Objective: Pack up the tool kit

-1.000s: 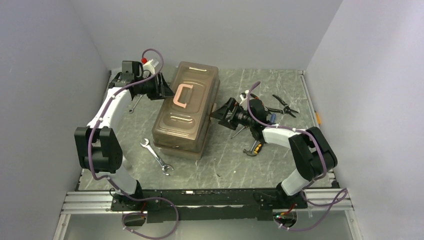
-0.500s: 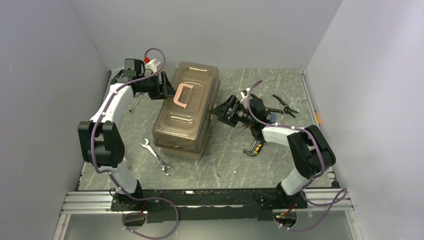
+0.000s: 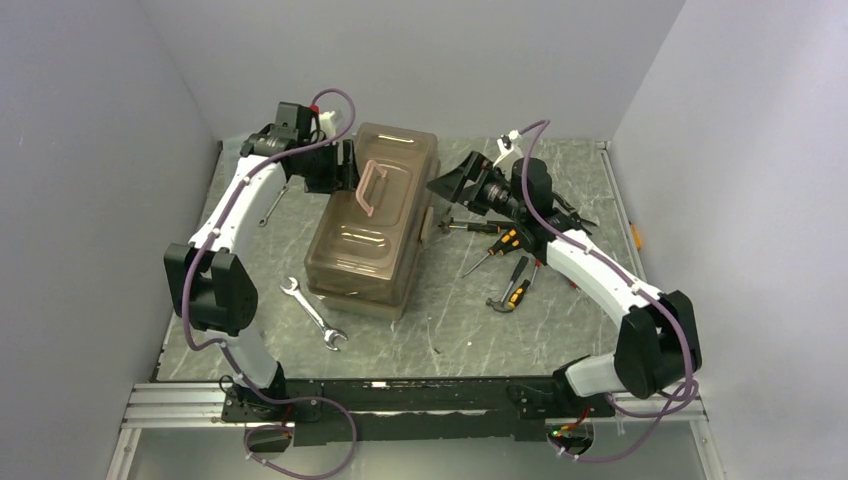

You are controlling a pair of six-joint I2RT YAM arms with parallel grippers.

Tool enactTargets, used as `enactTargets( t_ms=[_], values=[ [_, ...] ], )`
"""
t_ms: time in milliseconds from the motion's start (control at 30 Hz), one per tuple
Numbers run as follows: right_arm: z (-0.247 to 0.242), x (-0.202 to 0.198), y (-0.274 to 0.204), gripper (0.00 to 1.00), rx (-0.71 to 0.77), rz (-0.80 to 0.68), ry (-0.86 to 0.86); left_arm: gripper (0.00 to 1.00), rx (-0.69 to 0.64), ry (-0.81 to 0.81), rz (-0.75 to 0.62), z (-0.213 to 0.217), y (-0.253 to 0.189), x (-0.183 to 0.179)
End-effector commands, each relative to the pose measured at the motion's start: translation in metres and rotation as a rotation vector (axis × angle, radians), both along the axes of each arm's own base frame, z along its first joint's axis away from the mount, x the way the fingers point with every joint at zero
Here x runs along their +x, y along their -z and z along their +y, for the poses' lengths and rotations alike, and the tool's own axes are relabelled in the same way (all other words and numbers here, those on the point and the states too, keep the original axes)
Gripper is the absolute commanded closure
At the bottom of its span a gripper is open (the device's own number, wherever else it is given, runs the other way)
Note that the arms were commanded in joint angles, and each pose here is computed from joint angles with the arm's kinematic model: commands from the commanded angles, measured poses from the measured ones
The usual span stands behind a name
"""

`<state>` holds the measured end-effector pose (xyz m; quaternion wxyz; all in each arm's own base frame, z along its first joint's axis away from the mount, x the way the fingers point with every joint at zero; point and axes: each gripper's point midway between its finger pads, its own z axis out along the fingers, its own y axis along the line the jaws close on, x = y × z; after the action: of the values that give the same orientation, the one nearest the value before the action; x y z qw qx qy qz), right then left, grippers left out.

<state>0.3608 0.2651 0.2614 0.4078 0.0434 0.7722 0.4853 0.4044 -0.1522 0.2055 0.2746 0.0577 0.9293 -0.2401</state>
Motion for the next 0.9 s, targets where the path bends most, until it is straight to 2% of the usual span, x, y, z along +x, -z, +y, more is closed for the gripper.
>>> enactTargets(
  t_ms=[0, 200, 367, 533, 700, 867],
  values=[
    [-0.011, -0.001, 0.007, 0.04, -0.055, 0.012, 0.032, 0.24, 0.216, 0.071, 0.239, -0.010, 0.043, -0.059],
    [-0.014, -0.003, 0.013, 0.04, -0.050, 0.032, 0.027, 0.22, 0.292, 0.092, 0.193, -0.028, 0.027, -0.060],
    [-0.017, -0.003, 0.015, 0.04, -0.057, 0.037, 0.033, 0.17, 0.364, 0.065, 0.176, -0.021, 0.019, -0.061],
    [-0.020, -0.002, 0.019, 0.04, -0.059, 0.043, 0.038, 0.16, 0.363, 0.027, 0.089, -0.020, -0.004, -0.057],
    [-0.023, -0.001, 0.019, 0.04, -0.063, 0.042, 0.043, 0.17, 0.340, 0.043, 0.009, -0.037, -0.032, -0.056],
    [-0.027, 0.001, 0.020, 0.04, -0.052, 0.051, 0.045, 0.17, 0.457, 0.036, -0.029, -0.044, -0.038, -0.055]
  ],
)
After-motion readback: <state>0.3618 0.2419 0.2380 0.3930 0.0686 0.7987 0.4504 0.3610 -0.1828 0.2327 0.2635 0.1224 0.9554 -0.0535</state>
